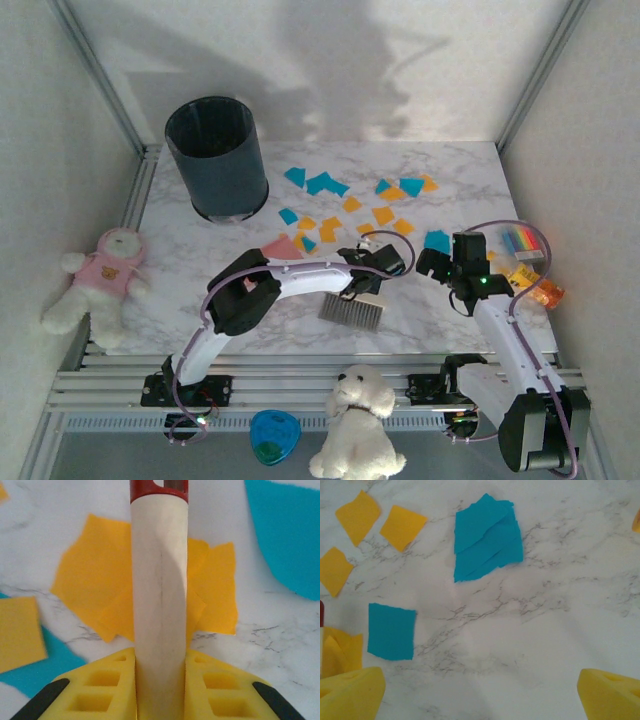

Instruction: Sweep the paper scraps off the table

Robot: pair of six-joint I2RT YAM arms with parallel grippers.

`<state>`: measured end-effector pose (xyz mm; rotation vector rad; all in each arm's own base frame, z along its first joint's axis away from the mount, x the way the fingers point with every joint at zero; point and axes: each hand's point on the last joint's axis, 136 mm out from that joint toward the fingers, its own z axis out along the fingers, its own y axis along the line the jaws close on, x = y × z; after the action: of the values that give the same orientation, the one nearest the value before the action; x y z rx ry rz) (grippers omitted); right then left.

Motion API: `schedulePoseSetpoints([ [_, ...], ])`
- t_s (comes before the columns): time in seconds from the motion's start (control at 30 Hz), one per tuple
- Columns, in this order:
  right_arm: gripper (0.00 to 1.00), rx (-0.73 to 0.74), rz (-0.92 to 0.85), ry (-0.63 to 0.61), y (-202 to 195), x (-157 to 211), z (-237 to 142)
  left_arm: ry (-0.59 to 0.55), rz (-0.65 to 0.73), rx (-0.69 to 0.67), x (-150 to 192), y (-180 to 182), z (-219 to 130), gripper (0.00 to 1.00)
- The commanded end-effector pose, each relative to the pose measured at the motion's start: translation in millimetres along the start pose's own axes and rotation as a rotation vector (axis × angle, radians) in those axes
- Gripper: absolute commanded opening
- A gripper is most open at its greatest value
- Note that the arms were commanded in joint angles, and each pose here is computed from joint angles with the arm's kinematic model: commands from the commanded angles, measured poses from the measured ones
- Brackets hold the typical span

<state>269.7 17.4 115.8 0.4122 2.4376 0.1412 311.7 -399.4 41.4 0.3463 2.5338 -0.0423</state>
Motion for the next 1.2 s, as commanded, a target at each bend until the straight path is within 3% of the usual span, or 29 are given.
schedulePoseSetpoints([
  [0.0,0.99,-0.061,0.02,0.018,15,-7,-5,-0.171,0.073,-0.014,-46,10,-46,0.17],
  [0.23,0.99,-0.198,0.047,0.055,40,-19,-11,-0.276,0.266,0.095,-65,11,-64,0.17],
  [0.53,0.99,-0.453,0.04,0.056,82,-35,-31,-0.389,0.311,0.411,-90,28,-88,0.18],
  [0.83,0.93,-0.844,0.07,0.036,139,-50,-62,-0.505,0.457,0.538,-85,26,-119,0.2],
  [1.17,0.81,-0.941,0.039,0.043,166,-50,-72,-0.544,0.483,0.599,-86,17,-137,0.2],
])
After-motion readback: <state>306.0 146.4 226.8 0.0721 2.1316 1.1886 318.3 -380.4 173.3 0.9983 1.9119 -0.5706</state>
